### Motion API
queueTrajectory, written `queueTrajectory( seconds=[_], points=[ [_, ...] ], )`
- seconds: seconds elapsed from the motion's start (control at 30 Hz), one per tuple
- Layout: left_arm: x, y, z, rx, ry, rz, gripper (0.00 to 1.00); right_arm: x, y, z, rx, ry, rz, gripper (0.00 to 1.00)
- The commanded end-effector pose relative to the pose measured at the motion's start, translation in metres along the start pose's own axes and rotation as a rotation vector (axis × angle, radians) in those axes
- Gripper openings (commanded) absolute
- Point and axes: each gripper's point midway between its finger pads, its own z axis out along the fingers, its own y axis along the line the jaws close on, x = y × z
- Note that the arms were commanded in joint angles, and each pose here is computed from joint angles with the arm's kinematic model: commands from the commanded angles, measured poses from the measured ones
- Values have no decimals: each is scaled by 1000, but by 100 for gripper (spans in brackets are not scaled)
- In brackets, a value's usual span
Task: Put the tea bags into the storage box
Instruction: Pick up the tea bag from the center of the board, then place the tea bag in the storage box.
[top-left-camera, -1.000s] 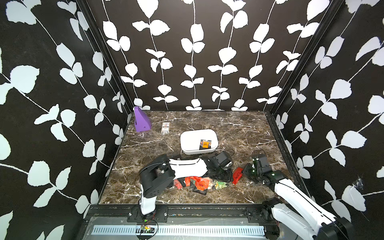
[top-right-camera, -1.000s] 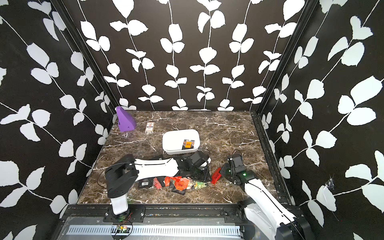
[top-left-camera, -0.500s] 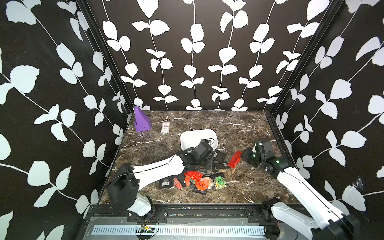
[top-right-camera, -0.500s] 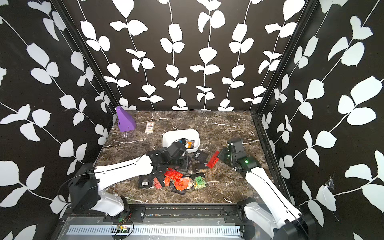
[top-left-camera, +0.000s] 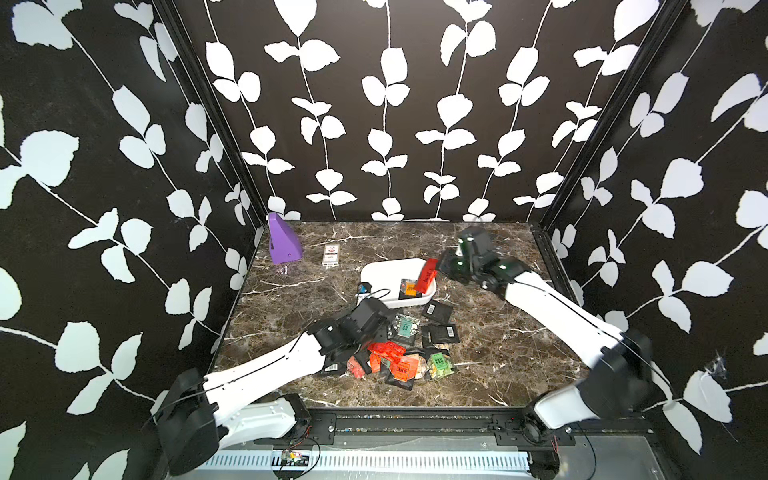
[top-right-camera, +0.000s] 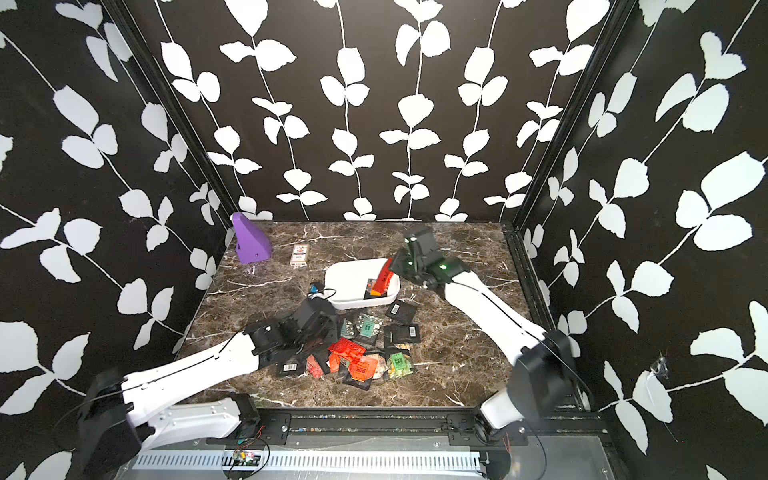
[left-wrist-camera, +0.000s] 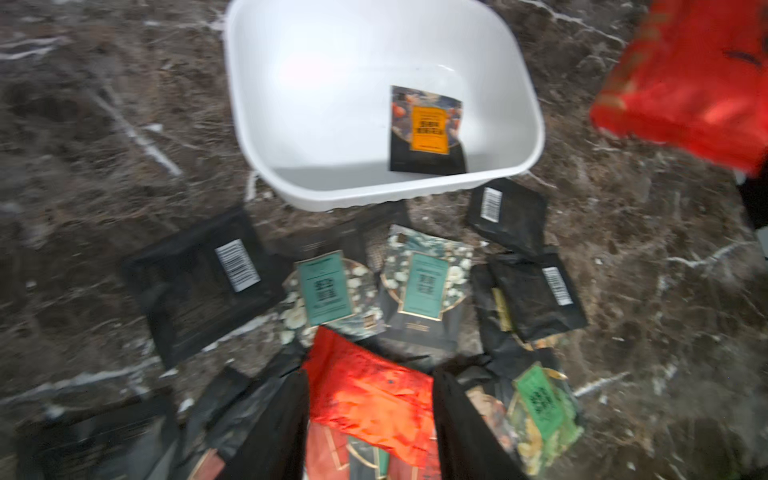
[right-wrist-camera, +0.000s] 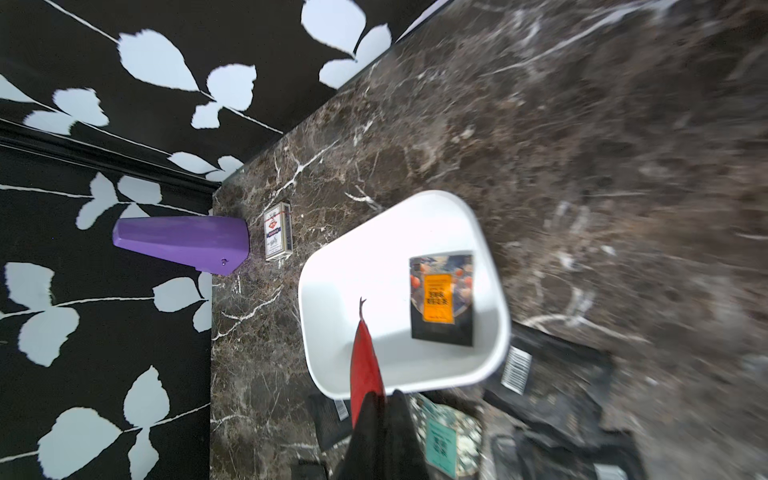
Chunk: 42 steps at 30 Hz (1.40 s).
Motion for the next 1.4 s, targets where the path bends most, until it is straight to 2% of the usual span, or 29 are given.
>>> queueTrajectory(
  seconds=[0.0, 0.17, 0.33, 0.77, 0.8, 0.93, 0.97, 1.17, 1.37],
  points=[
    [5, 21, -5, -39, -23, -47, 49, -7, 28, 32, -47, -7, -4, 0],
    [14, 27, -7, -28, -7, -61, 54, 4, 24, 80, 20, 29, -17, 0],
    [15, 26, -8, -15, 4, -65, 57, 15, 3, 109, 92, 45, -26, 0],
    [15, 17, -8, 19, 19, -77, 59, 28, -15, 137, 123, 55, 0, 0],
    [15, 17, -8, 19, 20, -78, 59, 28, -15, 137, 123, 57, 0, 4],
    [14, 15, -7, 19, 26, -74, 61, 26, -13, 131, 124, 55, -22, 36],
    [14, 14, -7, 18, 29, -72, 61, 24, -12, 129, 124, 51, -31, 40],
    [10, 8, -6, 24, 32, -63, 65, 11, -1, 103, 115, 23, -92, 45],
    [0, -11, -5, 67, 40, -41, 68, -7, 15, 51, 87, -25, -209, 48]
  ],
)
